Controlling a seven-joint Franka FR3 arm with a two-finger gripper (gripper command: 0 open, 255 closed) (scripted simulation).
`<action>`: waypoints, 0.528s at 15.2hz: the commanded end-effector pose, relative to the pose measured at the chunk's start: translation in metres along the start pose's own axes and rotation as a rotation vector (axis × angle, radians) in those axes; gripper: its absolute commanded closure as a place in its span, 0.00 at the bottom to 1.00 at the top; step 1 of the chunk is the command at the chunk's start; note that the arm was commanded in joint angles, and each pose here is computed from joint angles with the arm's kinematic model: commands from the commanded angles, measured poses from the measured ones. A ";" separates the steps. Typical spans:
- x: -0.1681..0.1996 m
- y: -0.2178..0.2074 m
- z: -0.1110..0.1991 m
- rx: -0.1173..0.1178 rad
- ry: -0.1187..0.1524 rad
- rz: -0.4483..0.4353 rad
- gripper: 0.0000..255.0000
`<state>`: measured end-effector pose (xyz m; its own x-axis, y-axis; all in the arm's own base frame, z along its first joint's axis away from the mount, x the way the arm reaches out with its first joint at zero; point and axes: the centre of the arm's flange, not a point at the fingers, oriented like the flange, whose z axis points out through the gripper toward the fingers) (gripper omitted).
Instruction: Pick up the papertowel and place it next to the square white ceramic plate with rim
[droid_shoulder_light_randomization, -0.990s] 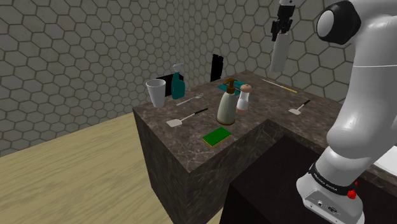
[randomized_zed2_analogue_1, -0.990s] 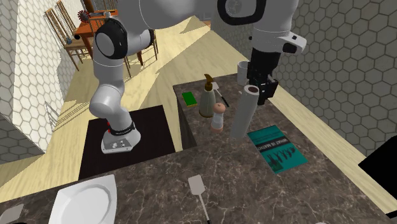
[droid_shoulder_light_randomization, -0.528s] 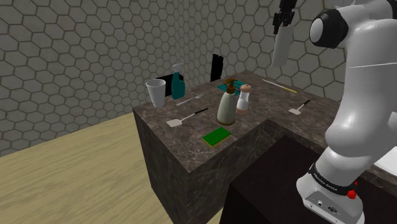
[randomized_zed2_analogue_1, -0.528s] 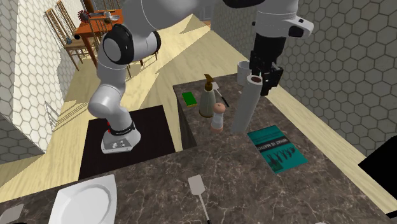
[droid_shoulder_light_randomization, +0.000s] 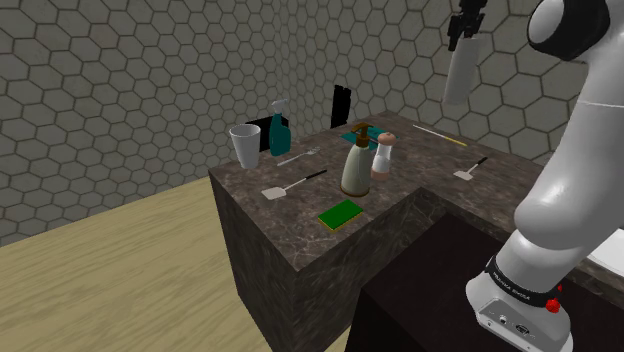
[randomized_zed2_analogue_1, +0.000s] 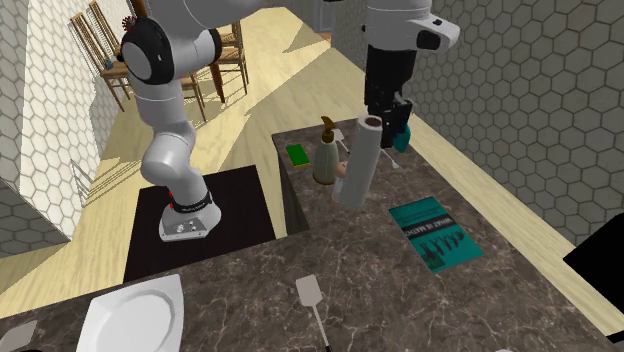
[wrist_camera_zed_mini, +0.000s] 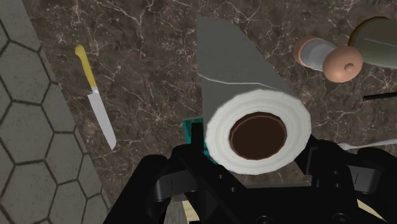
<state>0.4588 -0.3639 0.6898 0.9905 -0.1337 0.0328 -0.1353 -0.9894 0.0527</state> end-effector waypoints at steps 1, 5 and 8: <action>-0.029 -0.002 0.000 0.001 -0.001 -0.003 1.00; -0.082 -0.003 -0.002 0.001 -0.001 -0.003 1.00; -0.122 -0.003 -0.004 0.001 -0.001 -0.003 1.00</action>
<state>0.3524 -0.3492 0.6896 0.9907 -0.1322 0.0321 -0.1338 -0.9897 0.0509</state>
